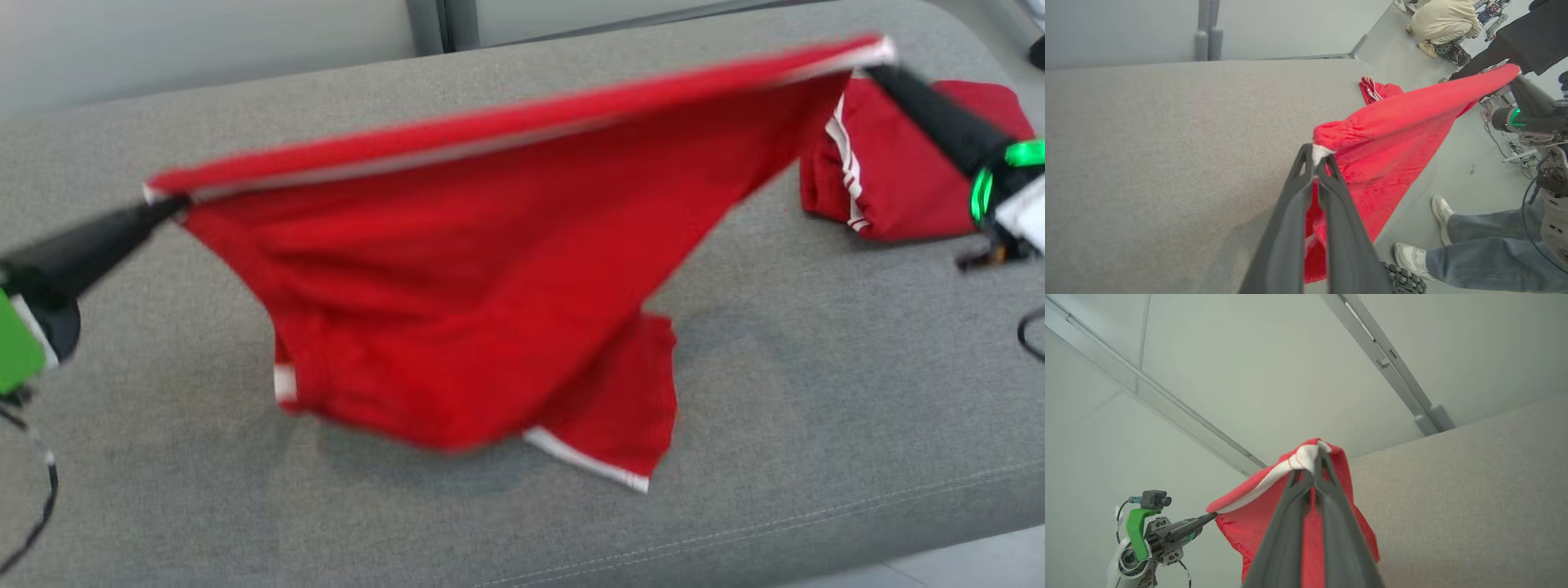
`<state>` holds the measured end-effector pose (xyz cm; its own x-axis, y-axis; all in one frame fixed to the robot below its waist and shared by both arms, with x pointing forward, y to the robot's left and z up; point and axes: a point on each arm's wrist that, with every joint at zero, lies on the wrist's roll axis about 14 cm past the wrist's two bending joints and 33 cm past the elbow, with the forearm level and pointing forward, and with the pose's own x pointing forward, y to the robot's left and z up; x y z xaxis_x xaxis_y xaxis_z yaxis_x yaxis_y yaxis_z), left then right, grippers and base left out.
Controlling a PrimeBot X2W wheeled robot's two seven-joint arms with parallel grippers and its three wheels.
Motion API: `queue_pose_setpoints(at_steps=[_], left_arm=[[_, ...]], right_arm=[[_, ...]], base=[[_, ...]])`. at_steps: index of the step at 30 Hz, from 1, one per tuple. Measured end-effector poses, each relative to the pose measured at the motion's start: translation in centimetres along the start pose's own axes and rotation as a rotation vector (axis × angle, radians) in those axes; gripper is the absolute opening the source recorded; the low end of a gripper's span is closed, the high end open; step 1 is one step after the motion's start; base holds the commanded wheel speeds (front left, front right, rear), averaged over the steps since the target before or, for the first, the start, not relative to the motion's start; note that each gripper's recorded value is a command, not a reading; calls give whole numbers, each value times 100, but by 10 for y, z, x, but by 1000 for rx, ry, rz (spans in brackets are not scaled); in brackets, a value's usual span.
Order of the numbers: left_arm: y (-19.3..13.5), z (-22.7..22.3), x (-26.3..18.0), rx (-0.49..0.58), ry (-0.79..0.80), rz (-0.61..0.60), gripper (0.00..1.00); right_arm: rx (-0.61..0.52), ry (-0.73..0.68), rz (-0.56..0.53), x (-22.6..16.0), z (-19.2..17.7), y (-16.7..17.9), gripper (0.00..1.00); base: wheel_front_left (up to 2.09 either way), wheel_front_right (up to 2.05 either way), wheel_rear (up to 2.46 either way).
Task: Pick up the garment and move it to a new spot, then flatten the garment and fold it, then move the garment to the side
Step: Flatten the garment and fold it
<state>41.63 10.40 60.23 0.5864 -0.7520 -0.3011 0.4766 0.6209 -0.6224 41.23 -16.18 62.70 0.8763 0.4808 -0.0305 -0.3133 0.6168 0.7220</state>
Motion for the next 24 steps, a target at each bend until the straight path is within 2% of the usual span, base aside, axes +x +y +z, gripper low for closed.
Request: queue_pose_setpoints(at_steps=[3,5,7,8,10,12,14,15,17,19,21,24], left_arm=[[6,53,15,138,-172,50,0],[-9,86,27,201,-302,19,0],[-37,121,31,287,-451,-35,0],[-52,135,32,308,-516,-76,0],[-64,133,46,316,-499,-127,0],[-51,110,66,326,-437,-114,0],[-35,82,83,299,-381,-117,0],[-23,66,91,268,-360,-113,0],[8,19,107,170,-285,-74,0],[44,-46,114,66,-159,6,0],[67,-103,109,-17,-59,75,0],[81,-150,94,-98,-2,145,0]], right_arm=[[-74,-197,72,44,53,25,0],[-126,-353,138,63,95,52,0],[-115,-485,220,75,129,79,0],[-110,-524,245,83,138,86,0],[-93,-519,266,102,136,90,0],[-123,-448,257,124,111,84,0],[-116,-370,220,140,82,64,0],[-98,-329,174,146,65,43,0],[-38,-221,9,147,17,-25,0],[14,-80,-217,121,-48,-106,0],[69,30,-401,80,-105,-162,0],[121,130,-549,30,-157,-195,0]], base=[[0,0,0],[0,0,0],[0,0,0],[0,0,0],[0,0,0],[0,0,0],[0,0,0],[0,0,0],[0,0,0],[0,0,0],[0,0,0],[0,0,0]])
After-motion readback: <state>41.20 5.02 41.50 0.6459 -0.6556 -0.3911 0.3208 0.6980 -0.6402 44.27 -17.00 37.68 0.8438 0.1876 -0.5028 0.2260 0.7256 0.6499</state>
